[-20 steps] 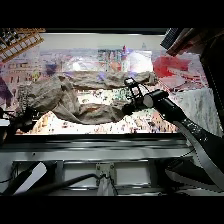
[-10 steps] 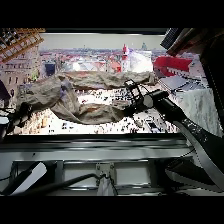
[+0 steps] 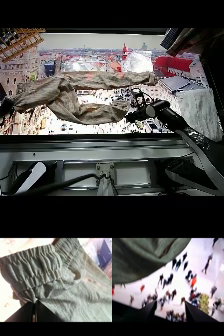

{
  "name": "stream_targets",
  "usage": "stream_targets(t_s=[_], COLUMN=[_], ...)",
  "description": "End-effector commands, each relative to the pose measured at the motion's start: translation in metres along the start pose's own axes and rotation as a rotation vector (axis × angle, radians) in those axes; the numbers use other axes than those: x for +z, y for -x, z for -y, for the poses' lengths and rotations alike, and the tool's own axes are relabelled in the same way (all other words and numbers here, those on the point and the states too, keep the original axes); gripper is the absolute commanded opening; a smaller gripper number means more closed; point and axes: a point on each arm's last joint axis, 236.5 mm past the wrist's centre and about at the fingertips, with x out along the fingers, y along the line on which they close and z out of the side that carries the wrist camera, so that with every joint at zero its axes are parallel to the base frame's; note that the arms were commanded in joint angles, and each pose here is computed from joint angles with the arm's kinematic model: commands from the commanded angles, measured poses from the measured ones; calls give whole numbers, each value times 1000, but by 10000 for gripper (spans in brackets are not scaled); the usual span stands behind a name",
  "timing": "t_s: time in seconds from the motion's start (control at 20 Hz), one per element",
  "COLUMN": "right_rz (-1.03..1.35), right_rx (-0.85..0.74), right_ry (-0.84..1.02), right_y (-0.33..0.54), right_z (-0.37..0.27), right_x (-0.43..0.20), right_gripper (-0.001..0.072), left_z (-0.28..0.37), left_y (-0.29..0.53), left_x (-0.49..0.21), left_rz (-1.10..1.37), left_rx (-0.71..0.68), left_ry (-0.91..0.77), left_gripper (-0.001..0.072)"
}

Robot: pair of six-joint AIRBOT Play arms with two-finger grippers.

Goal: Fold the clothes and pants, and hang the long-sleeved shirts on hangers.

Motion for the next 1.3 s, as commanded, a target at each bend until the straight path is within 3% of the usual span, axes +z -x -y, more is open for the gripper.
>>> stream_targets(t_s=[0.0,0.2,0.5,0.65,0.9,0.95,1.0,1.05,1.25], right_rz=[199,265,141,147,100,89,95,96,53], right_rx=[45,60,71,79,71,70,69,69,8], right_ry=[-180,-248,266,384,382,379,380,382,419], right_y=[-1,7,5,1,-34,-39,-38,-32,43], right_z=[-5,14,-16,-35,-33,-32,-33,-33,-17], right_x=[44,74,43,40,38,37,40,43,27], right_gripper=[482,473,471,472,466,333,62,21,20], left_z=[-4,-4,-5,-5,-4,-4,-4,-4,-9], left_y=[2,2,2,2,2,2,2,2,7], left_x=[6,7,12,11,11,11,12,13,37], left_rz=[14,18,37,35,35,35,36,38,113], left_rx=[10,11,12,11,8,8,8,9,38], left_ry=[-7,-7,-7,-6,0,0,0,-2,-144], left_gripper=[13,12,13,13,13,13,13,13,13])
